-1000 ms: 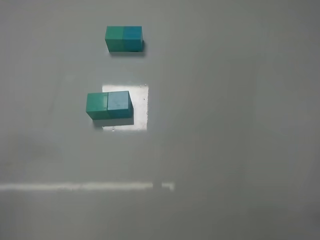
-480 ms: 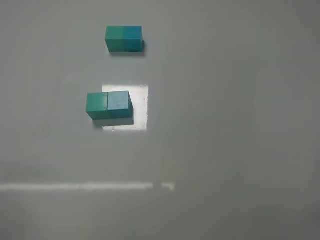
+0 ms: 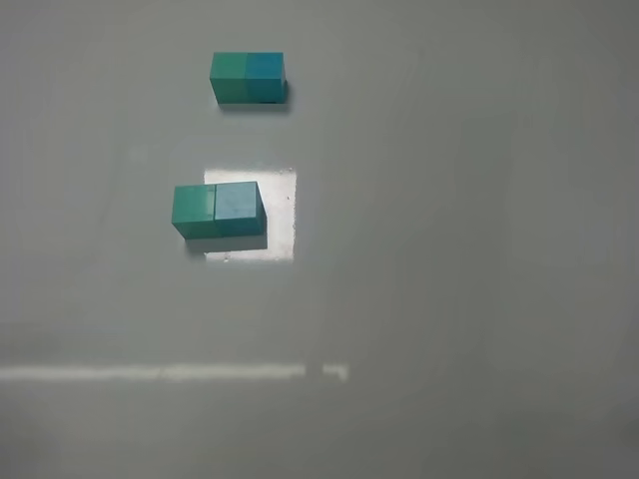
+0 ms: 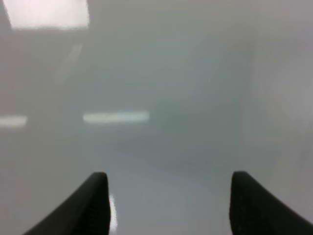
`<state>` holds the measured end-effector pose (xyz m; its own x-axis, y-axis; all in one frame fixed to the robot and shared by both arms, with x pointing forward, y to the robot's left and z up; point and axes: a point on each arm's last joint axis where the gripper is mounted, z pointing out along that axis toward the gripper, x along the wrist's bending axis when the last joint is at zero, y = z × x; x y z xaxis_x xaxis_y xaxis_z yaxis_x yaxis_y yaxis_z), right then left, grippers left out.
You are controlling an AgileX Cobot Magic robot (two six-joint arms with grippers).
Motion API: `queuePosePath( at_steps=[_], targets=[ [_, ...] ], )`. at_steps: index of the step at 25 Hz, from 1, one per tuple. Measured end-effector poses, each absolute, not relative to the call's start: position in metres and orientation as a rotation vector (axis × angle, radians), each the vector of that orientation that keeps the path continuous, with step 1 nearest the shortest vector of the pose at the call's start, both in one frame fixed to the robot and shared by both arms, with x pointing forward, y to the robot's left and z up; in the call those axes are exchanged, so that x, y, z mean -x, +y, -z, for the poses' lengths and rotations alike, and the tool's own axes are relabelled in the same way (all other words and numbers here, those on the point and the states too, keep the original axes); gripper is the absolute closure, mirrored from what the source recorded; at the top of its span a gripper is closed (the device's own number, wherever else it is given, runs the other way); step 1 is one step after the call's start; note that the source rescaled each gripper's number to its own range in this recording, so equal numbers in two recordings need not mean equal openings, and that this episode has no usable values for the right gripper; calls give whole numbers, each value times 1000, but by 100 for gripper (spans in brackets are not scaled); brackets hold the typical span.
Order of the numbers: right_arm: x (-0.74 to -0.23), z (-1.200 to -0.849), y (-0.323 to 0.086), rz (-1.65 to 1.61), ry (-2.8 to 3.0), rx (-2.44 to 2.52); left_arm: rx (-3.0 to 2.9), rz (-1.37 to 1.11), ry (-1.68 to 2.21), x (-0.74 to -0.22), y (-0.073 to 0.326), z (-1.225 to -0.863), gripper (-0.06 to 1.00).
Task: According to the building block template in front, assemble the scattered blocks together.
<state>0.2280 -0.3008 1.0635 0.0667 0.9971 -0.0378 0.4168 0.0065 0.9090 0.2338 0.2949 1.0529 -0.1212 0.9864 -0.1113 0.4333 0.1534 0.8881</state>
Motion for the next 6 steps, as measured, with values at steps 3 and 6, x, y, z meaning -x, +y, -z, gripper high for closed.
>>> queuePosePath(
  at_steps=[3,6],
  targets=[
    [-228,-1064,-301,-902,1469,-1532,-1379,-918,1670,-234,295,-1053,24],
    [-228,-1064,-301,-902,1469,-1532,-1378,-921,1667,-234,295,-1053,24]
  ],
)
